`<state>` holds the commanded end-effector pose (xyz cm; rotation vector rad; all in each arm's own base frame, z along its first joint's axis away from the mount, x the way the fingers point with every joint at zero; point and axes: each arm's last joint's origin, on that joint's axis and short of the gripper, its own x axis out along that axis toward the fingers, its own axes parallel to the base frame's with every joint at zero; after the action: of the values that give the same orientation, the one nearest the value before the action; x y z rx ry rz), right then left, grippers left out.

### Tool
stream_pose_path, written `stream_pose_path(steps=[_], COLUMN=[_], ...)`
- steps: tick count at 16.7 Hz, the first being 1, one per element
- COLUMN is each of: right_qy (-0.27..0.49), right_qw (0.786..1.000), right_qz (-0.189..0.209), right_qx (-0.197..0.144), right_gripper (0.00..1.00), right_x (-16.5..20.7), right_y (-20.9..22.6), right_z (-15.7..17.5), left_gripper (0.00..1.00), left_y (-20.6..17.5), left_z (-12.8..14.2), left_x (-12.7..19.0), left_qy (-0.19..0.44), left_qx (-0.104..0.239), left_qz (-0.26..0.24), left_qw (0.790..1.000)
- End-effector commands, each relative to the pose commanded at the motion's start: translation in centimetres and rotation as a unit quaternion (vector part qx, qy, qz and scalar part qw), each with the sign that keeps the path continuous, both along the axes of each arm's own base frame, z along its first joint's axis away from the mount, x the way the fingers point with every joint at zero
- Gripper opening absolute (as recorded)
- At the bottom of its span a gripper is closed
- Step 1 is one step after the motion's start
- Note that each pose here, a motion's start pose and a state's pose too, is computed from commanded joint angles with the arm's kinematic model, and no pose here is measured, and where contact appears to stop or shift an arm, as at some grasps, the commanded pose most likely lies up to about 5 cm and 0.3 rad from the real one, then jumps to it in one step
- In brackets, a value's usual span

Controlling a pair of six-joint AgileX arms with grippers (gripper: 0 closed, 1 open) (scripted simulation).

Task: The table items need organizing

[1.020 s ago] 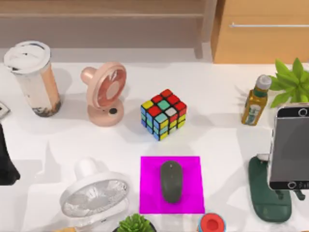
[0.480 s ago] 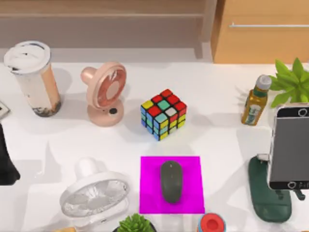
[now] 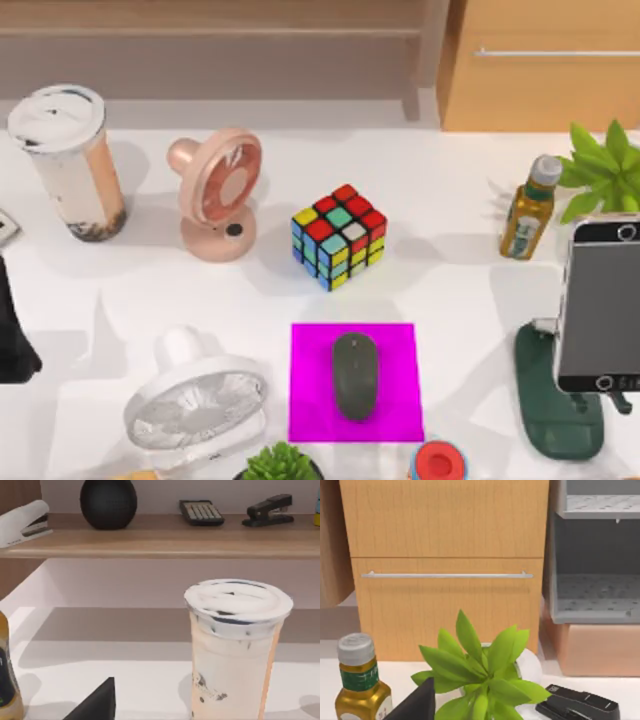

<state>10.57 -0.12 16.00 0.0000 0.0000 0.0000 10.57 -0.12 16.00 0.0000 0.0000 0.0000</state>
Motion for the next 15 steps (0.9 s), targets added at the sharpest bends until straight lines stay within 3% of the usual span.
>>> stream_pose_path(steps=[6,10,15], right_qy=[0.0,0.0,0.0], right_qw=[1.0,1.0,1.0], right_qz=[0.0,0.0,0.0], right_qx=[0.0,0.0,0.0], right_gripper=[1.0,1.0,1.0], right_x=[0.0,0.0,0.0], right_y=[0.0,0.0,0.0], right_z=[0.0,0.0,0.0], left_gripper=[1.0,1.0,1.0], left_y=[-0.6,-1.2,-1.6], left_z=[2.2,3.6,1.1], left_x=[0.4,2.3,6.8], left_qy=[-0.046,-0.062,0.002], left_qx=[-0.018,-0.032,-0.038], left_qz=[-0.049,-0.092,-0.099], left_qw=[0.998,0.993,0.994])
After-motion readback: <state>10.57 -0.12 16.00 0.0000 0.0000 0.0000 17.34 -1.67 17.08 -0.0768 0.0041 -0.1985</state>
